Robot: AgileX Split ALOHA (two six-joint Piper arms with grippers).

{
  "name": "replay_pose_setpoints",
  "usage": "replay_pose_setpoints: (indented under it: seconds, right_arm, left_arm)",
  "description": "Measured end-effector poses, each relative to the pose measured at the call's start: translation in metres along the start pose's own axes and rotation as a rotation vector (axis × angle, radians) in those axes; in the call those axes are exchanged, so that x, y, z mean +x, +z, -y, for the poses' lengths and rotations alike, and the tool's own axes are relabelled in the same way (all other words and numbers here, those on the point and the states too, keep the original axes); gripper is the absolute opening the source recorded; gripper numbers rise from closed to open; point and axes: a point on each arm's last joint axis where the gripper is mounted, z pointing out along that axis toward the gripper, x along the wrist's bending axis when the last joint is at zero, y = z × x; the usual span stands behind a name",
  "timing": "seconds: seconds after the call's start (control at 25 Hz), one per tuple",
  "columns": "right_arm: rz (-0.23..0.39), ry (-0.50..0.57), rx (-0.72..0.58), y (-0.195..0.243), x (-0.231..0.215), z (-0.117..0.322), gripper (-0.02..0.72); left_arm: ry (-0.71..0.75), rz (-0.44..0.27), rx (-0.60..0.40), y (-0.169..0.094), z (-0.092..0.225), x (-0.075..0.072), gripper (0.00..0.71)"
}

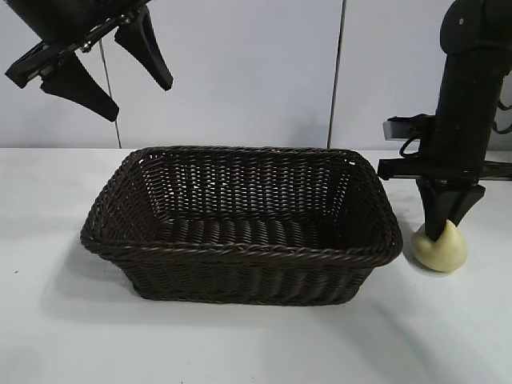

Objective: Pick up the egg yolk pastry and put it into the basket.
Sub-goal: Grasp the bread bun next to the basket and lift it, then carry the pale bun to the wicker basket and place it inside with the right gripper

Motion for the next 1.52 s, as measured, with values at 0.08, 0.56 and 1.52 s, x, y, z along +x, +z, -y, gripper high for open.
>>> replay_pose_setpoints:
  seconds: [0.08, 0.56, 1.52]
  right_arm:
    - [0.0, -0.002, -0.038, -0.016, 0.001, 0.003, 0.032]
    - [0.008, -0.02, -0.293, -0.118, 0.01, 0.039, 0.03]
    - [-0.237, -0.303, -0.415, -0.11, 0.148, 0.041, 0.024]
  left_arm:
    - [0.0, 0.0, 0.0, 0.0, 0.0, 0.0, 0.511]
    - [0.0, 0.0, 0.0, 0.0, 0.0, 0.0, 0.511]
    - [0.0, 0.0, 0.002, 0.0, 0.0, 0.0, 0.511]
